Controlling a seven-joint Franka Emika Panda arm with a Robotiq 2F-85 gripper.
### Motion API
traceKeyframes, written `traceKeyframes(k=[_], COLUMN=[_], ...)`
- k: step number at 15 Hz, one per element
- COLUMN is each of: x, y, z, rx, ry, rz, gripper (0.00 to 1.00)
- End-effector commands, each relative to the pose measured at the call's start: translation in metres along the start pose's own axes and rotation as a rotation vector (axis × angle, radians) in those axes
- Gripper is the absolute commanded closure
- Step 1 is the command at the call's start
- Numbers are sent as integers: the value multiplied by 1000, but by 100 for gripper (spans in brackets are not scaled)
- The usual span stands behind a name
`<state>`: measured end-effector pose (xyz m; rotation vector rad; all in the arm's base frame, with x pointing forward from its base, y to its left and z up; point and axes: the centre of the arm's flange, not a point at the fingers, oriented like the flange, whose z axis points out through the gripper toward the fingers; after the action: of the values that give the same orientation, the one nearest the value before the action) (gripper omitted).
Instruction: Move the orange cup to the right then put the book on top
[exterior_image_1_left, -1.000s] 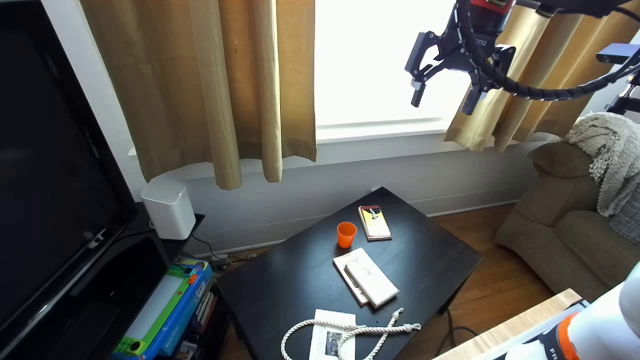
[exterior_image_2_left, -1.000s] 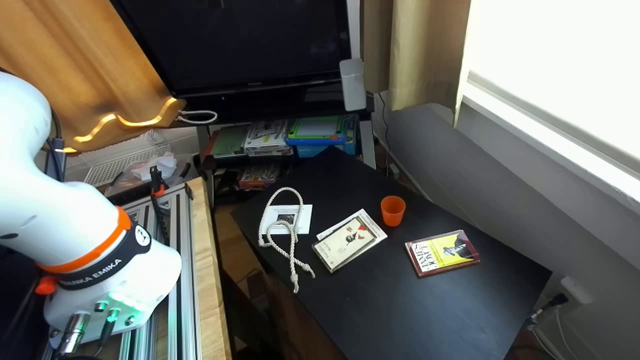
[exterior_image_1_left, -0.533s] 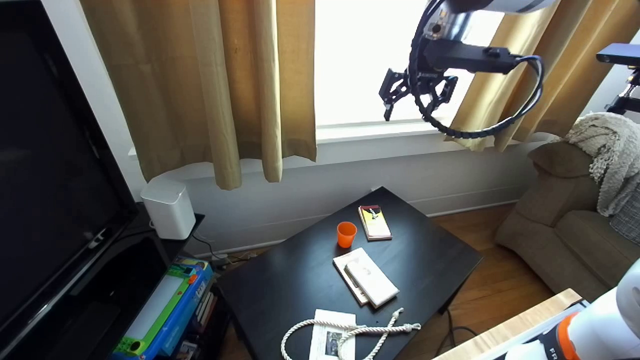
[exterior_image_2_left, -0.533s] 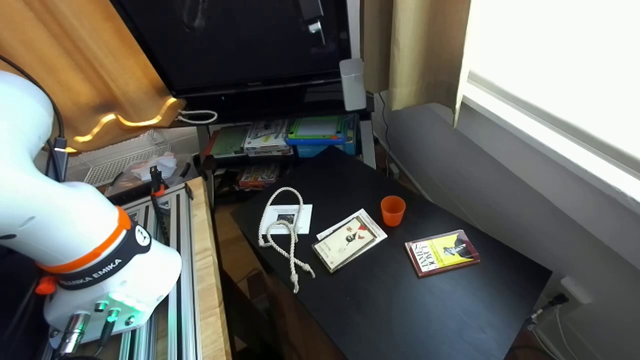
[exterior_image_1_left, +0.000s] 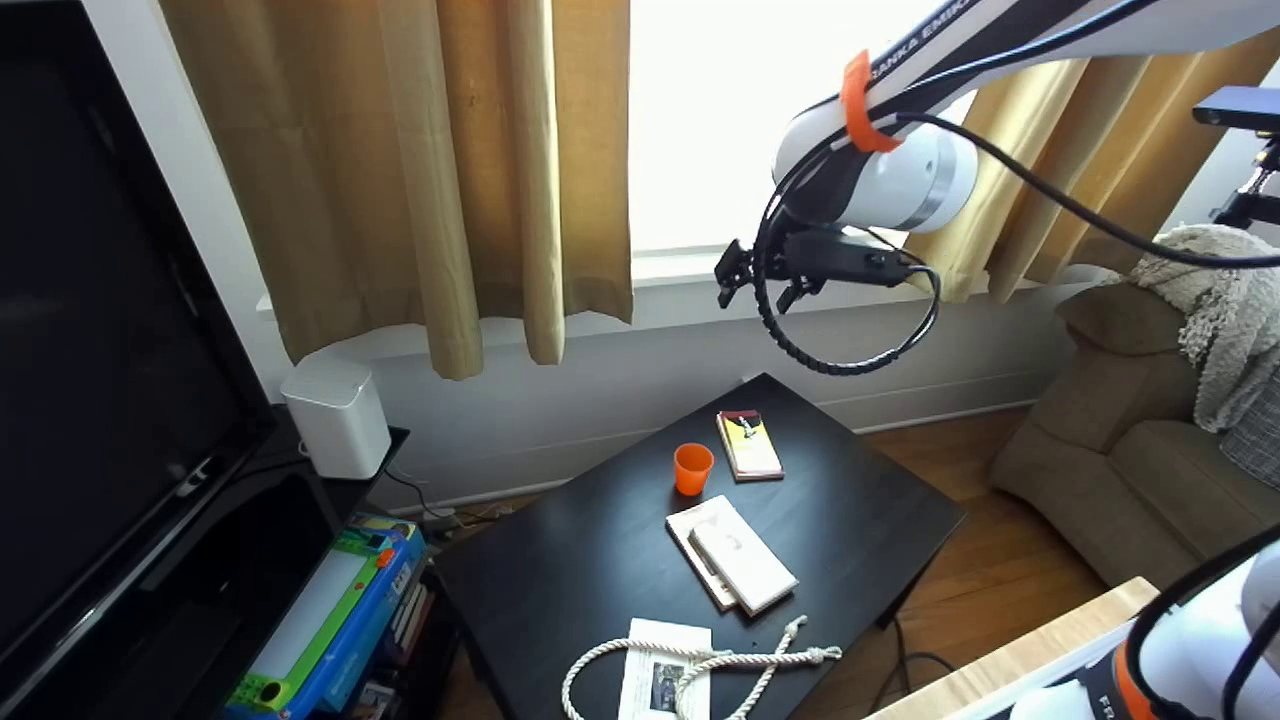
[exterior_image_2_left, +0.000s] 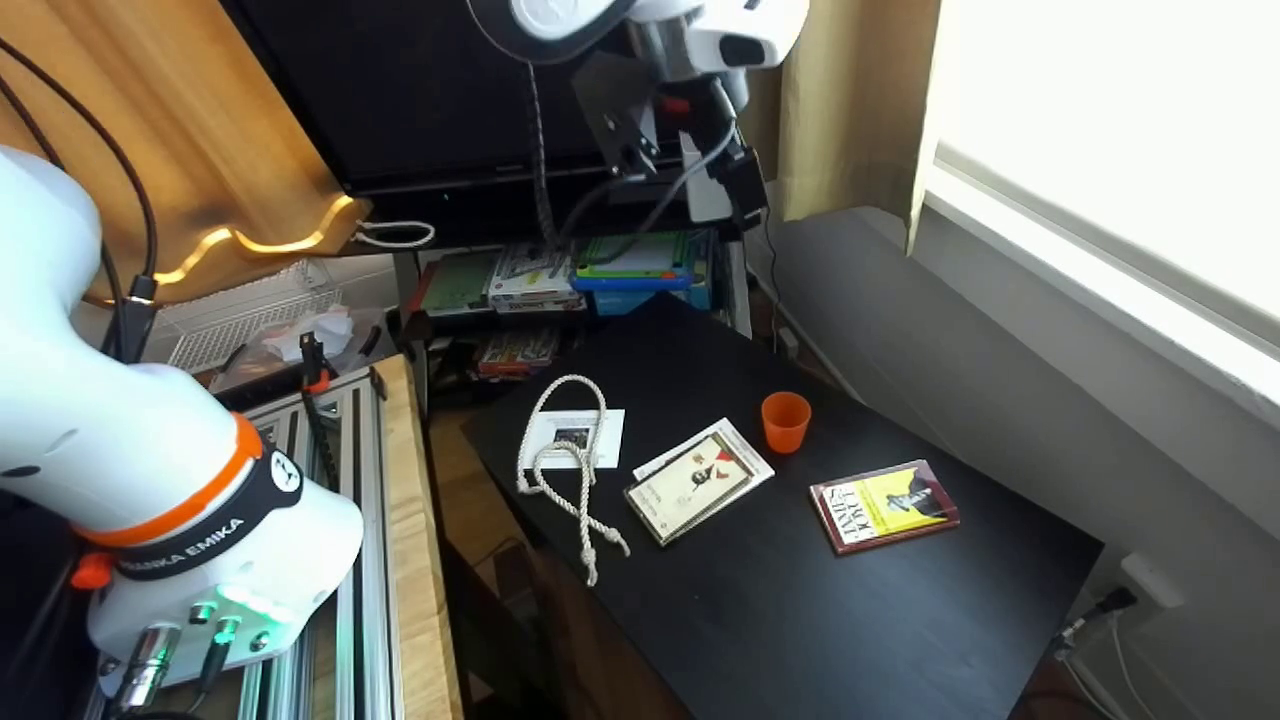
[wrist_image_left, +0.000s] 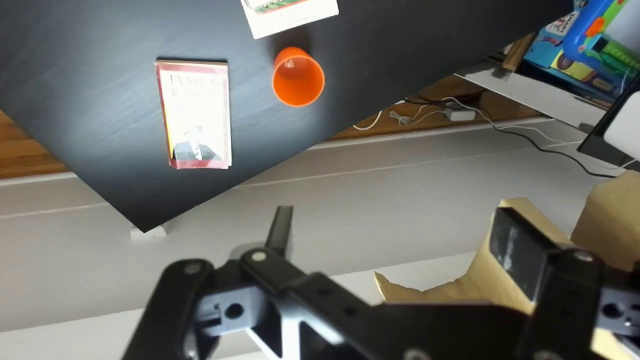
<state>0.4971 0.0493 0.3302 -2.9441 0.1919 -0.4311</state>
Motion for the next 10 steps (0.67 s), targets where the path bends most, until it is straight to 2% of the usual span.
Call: traceKeyframes(k=[1, 2, 3, 5, 10], x=[2, -3, -5, -4, 2], y=[8, 6, 2, -9, -13], z=[66, 75, 52, 67, 67], rx=[93, 140, 64, 103, 114], ry=[-44, -82, -43, -63, -60], rz=[-3, 9, 10, 7, 12], gripper=[0, 0, 0, 0, 0])
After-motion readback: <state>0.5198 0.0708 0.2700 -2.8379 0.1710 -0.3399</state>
